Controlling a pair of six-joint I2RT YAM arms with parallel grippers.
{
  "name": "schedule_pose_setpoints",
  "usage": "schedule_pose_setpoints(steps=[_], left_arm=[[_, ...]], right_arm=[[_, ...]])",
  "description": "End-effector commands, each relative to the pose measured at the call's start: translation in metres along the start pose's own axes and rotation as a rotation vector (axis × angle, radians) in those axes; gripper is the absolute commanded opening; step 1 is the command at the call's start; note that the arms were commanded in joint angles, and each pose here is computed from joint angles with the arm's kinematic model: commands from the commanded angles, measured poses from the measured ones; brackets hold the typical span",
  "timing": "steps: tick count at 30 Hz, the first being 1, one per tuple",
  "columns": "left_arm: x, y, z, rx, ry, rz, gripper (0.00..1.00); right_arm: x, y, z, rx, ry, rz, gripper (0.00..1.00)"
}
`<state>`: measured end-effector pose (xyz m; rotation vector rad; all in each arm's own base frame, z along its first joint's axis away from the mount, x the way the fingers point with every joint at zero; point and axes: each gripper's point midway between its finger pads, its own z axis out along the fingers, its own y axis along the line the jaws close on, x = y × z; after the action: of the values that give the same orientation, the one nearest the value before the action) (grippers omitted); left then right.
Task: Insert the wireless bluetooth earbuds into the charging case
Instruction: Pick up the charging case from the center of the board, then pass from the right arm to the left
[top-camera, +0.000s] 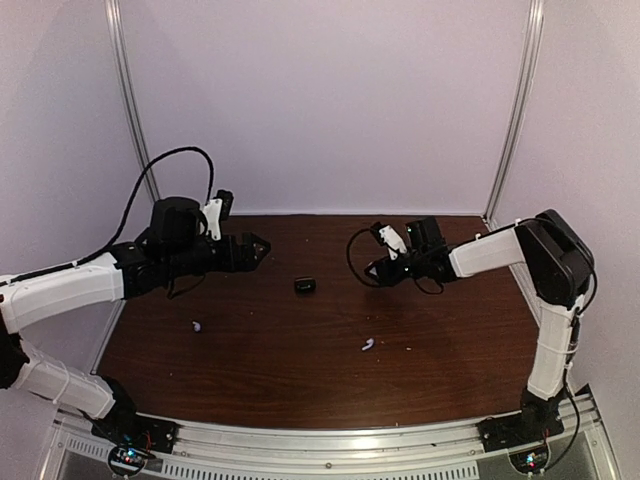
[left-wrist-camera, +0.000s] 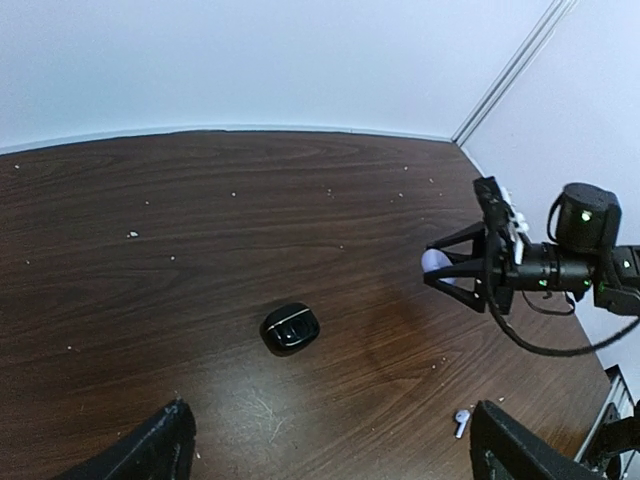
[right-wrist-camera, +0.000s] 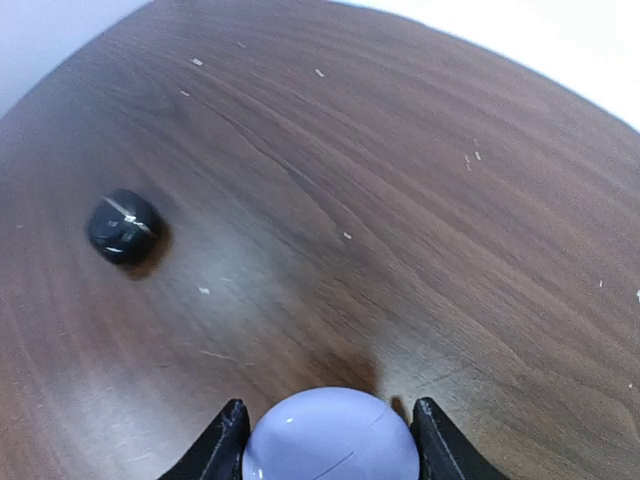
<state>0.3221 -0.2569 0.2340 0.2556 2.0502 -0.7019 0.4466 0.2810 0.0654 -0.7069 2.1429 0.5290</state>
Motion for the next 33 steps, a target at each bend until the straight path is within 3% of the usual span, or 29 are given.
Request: schedule_pose_setpoints(steps=[1,10,19,33], left_arm=[[-0.014,-0.016,-0.006,0.173,-0.041,-0.040,0.96],[0.010,-0.059,0.002,0.450,0.087,0.022,0.81],[0.041,-0.113,-0.008,0.704,0.189,0.094,0.68],[0.037,-0.155,-0.016,0.791,0.056,0.214,0.63]], right_arm=[[-0.049,0.059,-0.049,-0.160,-0.261,-0.199,0.30],[-0.059,0.152,-0.126,-0.175,-0.446,-0.475,0.28],[-0.051,0.202,-0.169,-0.041,-0.523,-0.649,0.25],[-0.050,0.229,-0.178,0.049,-0.546,-0.729,0.25]])
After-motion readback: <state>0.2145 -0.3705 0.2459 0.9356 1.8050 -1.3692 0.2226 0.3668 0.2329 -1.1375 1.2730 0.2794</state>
